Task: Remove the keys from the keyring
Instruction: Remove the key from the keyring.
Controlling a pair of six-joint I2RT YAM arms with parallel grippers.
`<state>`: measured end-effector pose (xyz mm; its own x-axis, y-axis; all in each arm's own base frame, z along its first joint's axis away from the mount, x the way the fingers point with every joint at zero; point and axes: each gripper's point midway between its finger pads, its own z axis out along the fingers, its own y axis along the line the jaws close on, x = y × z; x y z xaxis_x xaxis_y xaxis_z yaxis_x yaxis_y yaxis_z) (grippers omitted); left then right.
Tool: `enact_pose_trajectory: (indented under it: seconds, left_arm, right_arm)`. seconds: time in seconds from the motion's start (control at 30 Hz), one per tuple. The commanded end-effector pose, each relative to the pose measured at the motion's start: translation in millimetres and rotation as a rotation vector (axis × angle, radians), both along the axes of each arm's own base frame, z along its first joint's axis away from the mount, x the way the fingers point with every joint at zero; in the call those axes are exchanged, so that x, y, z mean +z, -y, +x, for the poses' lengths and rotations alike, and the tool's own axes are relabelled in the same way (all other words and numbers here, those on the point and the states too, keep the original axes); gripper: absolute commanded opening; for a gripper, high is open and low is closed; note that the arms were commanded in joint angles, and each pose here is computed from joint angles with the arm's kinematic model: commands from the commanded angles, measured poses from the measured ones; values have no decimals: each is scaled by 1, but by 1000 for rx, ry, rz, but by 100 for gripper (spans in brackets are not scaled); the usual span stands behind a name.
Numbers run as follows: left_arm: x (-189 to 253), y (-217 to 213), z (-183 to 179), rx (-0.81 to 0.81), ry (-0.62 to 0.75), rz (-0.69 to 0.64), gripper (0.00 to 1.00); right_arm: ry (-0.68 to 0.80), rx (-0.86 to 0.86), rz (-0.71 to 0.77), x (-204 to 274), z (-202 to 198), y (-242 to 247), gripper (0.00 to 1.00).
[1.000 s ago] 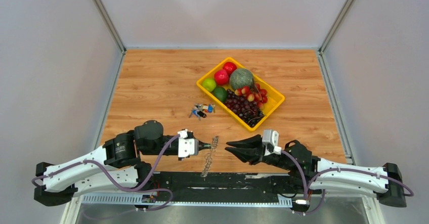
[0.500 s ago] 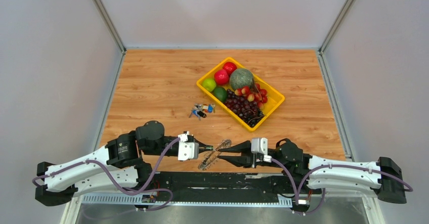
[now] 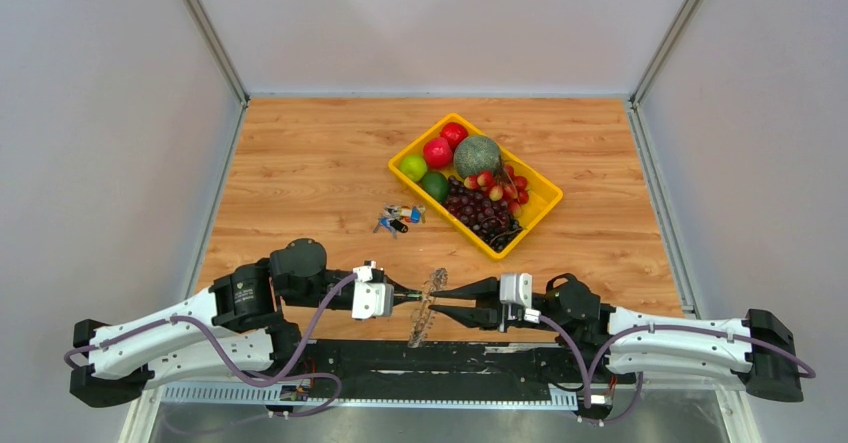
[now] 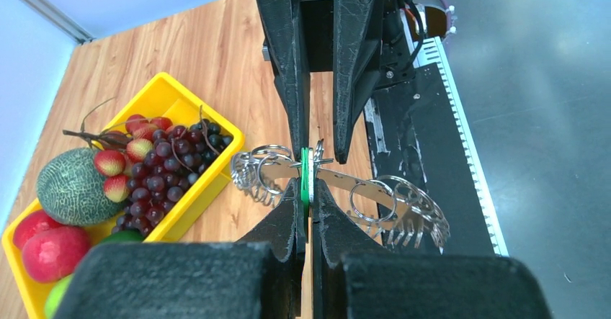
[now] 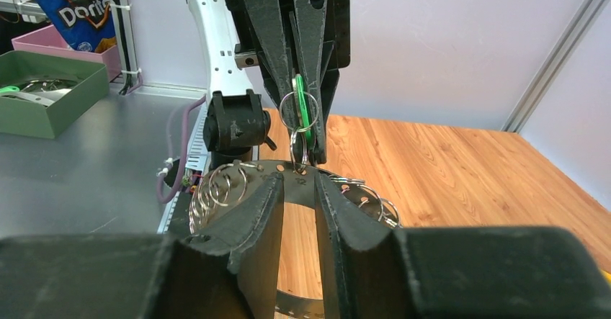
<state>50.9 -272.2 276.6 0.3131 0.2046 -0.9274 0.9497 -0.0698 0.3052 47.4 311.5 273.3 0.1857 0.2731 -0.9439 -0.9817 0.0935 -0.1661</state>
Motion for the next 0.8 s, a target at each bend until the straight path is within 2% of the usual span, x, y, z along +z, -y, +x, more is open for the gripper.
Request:
enact_pose_trajectory:
  seconds: [0.0, 0.17, 0.33, 0.47, 0.77]
  left_arm:
    - [22, 5, -4, -29, 14, -78, 0]
    - [21, 7, -6, -40, 4, -73, 0]
    - [22, 6, -6, -39, 1, -76, 0]
    - [23, 4, -4, -19, -8, -75, 0]
    - [12, -3, 4, 55, -55, 6, 0]
  right_arm:
    - [38, 14, 101, 39, -4, 2, 27]
    - [42, 20, 104, 42, -5, 0, 25]
    - [48, 43, 80, 40, -8, -4, 1]
    - [18, 51, 30, 36, -8, -8, 0]
    - [-72, 25, -204, 24, -3, -11, 0]
